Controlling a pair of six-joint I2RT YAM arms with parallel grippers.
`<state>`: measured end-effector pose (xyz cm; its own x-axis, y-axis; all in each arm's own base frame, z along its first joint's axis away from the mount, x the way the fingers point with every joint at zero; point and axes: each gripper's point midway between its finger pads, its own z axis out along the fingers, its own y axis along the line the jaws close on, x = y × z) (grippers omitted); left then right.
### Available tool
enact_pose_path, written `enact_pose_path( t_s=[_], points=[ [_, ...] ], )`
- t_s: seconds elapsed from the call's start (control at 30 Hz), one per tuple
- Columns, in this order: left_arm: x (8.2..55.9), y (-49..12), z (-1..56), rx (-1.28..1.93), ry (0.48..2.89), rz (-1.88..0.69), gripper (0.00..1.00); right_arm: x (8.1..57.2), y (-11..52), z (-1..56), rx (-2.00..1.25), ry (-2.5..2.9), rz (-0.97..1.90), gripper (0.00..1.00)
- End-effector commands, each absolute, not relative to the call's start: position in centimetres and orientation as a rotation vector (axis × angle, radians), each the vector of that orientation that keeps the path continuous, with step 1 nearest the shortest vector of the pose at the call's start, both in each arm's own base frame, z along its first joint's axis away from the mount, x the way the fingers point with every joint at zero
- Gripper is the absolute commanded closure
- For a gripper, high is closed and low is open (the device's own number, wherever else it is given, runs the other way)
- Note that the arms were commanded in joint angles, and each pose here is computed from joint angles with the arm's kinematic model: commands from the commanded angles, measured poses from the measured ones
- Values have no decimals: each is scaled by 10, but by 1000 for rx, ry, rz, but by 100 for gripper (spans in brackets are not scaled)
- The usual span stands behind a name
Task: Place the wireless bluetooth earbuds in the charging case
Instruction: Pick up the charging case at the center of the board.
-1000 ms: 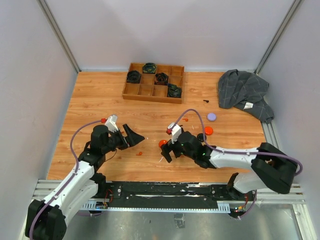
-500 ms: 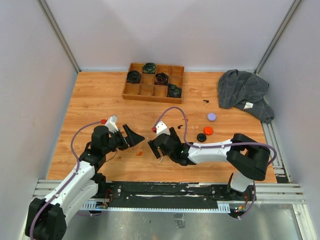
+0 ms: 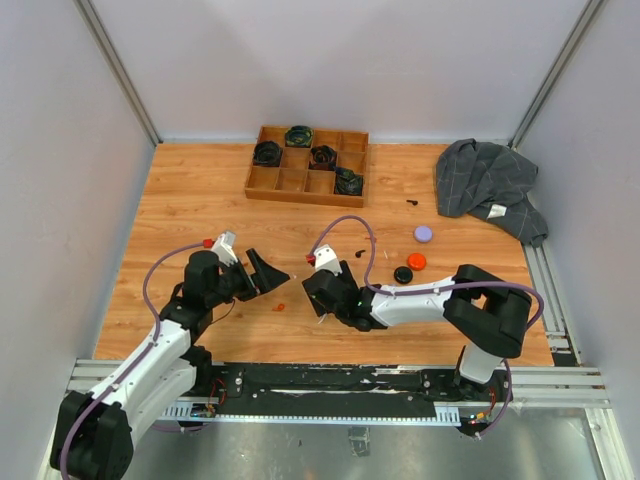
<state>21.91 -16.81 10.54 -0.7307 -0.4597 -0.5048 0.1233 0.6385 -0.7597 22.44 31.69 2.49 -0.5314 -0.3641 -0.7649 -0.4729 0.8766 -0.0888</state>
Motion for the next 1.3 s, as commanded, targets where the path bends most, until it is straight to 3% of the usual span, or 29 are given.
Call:
enact_pose_path(
  t_s=[0.0,0.13,0.53,0.93,1.27],
  points=[
    [225,-172,116,-238,2125,-1084,2,221,316,20,-571,2198,142,35],
    [226,-173,114,-245,2131,-1090,2,222,315,18,-553,2201,150,44],
    [227,-182,113,-249,2140,-1158,2,224,320,25,-604,2142,254,54],
    [222,-193,110,-202,2171,-1239,3,215,339,62,-832,1882,450,59],
    [209,-206,113,-84,2187,-1328,16,200,348,91,-960,1683,559,58]
  ],
)
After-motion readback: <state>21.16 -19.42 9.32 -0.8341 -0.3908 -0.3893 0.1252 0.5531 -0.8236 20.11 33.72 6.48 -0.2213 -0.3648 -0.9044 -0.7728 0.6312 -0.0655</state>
